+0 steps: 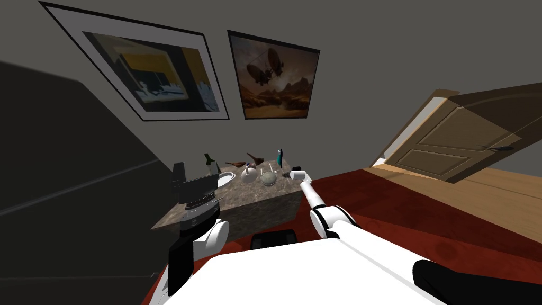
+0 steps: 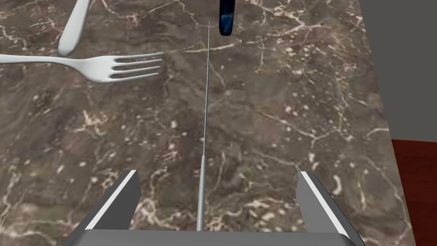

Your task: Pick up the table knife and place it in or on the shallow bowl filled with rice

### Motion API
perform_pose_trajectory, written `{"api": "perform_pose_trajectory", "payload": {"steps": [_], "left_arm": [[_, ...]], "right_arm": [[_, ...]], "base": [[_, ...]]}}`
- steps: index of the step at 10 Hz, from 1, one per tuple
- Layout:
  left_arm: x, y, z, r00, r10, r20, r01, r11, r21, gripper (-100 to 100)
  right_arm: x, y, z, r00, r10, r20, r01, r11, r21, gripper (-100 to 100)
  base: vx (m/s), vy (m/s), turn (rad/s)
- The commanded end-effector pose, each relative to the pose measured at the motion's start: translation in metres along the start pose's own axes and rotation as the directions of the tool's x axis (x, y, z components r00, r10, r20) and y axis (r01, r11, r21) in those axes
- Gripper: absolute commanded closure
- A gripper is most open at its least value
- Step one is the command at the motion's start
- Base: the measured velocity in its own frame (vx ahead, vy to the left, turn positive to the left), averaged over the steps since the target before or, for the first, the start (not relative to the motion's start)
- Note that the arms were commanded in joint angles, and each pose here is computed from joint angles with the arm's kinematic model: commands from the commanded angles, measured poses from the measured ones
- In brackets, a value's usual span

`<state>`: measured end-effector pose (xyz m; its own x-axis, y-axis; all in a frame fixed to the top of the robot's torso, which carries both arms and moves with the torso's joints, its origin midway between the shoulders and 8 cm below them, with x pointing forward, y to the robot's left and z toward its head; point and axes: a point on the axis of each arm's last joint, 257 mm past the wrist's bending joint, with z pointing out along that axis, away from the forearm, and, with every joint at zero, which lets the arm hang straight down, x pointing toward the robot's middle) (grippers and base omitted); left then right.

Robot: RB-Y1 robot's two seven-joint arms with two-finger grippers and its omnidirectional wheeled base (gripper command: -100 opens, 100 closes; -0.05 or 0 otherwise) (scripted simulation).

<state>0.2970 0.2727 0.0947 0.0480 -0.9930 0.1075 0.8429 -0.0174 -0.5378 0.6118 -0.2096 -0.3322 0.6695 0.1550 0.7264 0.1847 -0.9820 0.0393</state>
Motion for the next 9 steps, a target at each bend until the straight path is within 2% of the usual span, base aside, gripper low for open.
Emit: {"api": "perform_pose_trajectory", "payload": {"steps": [1, 2, 3, 4, 6, 7, 9], "left_arm": [[0.0, 0.0, 0.0, 1.0, 0.0, 0.0, 0.0, 1.0, 0.0, 0], [0.0, 0.0, 0.0, 1.0, 0.0, 0.0, 0.0, 1.0, 0.0, 0], [0.0, 0.0, 0.0, 1.0, 0.0, 0.0, 0.0, 1.0, 0.0, 0], [0.0, 0.0, 0.0, 1.0, 0.0, 0.0, 0.0, 1.0, 0.0, 0], [0.0, 0.0, 0.0, 1.0, 0.0, 0.0, 0.0, 1.0, 0.0, 0], [0.0, 0.0, 0.0, 1.0, 0.0, 0.0, 0.0, 1.0, 0.0, 0], [0.0, 0.0, 0.0, 1.0, 0.0, 0.0, 0.0, 1.0, 0.0, 0]], "right_arm": [[-0.007, -0.007, 0.002, 0.999, 0.022, 0.031, -0.023, 1.0, 0.012, -100], [-0.003, -0.005, 0.001, 1.0, 0.013, 0.018, -0.013, 1.0, 0.008, -100], [-0.004, -0.006, 0.002, 1.0, 0.016, 0.021, -0.016, 1.0, 0.009, 0], [-0.014, -0.007, 0.006, 1.0, 0.015, 0.02, -0.015, 1.0, 0.01, -100], [-0.015, -0.007, 0.007, 1.0, 0.016, 0.023, -0.017, 1.0, 0.01, -100], [-0.015, -0.007, 0.007, 1.0, 0.015, 0.021, -0.015, 1.0, 0.01, 100], [-0.015, -0.007, 0.007, 1.0, 0.019, 0.02, -0.019, 1.0, 0.011, 100]], "base": [[0.047, 0.02, -0.016], [0.023, 0.009, -0.002], [0.0, 0.0, 0.0], [0.054, 0.017, -0.003], [0.064, 0.009, 0.003], [0.0, 0.0, 0.0], [0.0, 0.0, 0.0]]}}
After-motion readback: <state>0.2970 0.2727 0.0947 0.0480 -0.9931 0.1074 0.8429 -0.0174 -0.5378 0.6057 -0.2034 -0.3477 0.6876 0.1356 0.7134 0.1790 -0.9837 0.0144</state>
